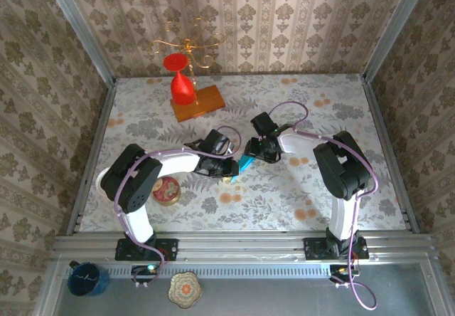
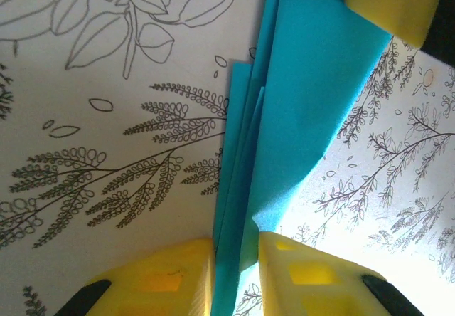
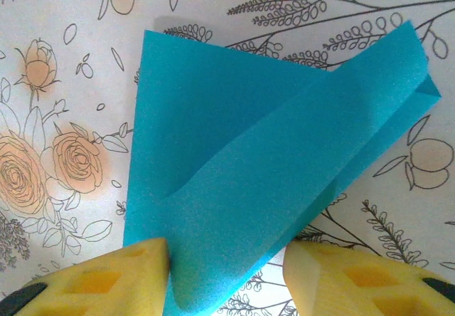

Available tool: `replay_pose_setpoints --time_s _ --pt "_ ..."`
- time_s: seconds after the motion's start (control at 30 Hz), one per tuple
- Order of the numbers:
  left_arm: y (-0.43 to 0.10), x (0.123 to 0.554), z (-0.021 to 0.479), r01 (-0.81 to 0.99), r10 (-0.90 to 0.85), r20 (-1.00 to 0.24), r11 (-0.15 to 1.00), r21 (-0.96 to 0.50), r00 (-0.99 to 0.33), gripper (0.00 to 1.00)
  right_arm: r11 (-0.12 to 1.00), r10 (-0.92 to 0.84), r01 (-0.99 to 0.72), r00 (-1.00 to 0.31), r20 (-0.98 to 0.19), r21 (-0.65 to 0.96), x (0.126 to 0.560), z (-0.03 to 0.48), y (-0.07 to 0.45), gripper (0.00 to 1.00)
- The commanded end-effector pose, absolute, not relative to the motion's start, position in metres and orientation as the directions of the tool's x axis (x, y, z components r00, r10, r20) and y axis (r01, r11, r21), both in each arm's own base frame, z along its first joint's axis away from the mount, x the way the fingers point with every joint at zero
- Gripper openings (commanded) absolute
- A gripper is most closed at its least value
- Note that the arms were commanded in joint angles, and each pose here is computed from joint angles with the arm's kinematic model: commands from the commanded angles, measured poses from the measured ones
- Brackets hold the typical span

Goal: Fold a paper plane with a square sheet of paper (pick it up from the middle)

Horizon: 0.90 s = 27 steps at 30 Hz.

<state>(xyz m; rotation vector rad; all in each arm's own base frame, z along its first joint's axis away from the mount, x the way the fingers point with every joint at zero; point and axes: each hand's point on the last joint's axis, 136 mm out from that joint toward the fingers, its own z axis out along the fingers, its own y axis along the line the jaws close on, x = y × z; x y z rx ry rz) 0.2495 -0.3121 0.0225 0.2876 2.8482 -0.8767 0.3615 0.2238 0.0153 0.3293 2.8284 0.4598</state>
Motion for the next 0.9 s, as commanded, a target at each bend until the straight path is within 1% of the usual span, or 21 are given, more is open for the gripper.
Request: replay_pose_setpoints --time_s 0.0,0.4,0.57,0.67,0.87 --pt "-0.309 0.237 -0.001 0.217 0.170 -0.137 0.826 -0.520 -0.976 0.24 0.954 0.253 0.232 -0.963 -0.091 0.191 0.329 -0.048 0.200 0.52" --pt "-0.302 0.235 -0.013 0.194 0.167 -0.098 0.851 -0.488 -0.981 0.20 0.954 0.261 0.245 -0.962 -0.076 0.175 0.326 -0.058 0.195 0.51" --pt "-0.300 0.234 -0.017 0.188 0.166 -0.087 0.858 -0.477 -0.982 0.19 0.951 0.261 0.242 -0.962 -0.079 0.194 0.329 -0.053 0.198 0.50" --pt "-0.300 0.234 -0.018 0.189 0.170 -0.083 0.860 -0.474 -0.982 0.18 0.943 0.253 0.221 -0.962 -0.103 0.250 0.335 -0.035 0.205 0.51" --pt "-0.300 0.233 -0.019 0.195 0.180 -0.077 0.861 -0.470 -0.981 0.19 0.904 0.249 0.136 -0.938 -0.242 0.406 0.345 0.043 0.212 0.55"
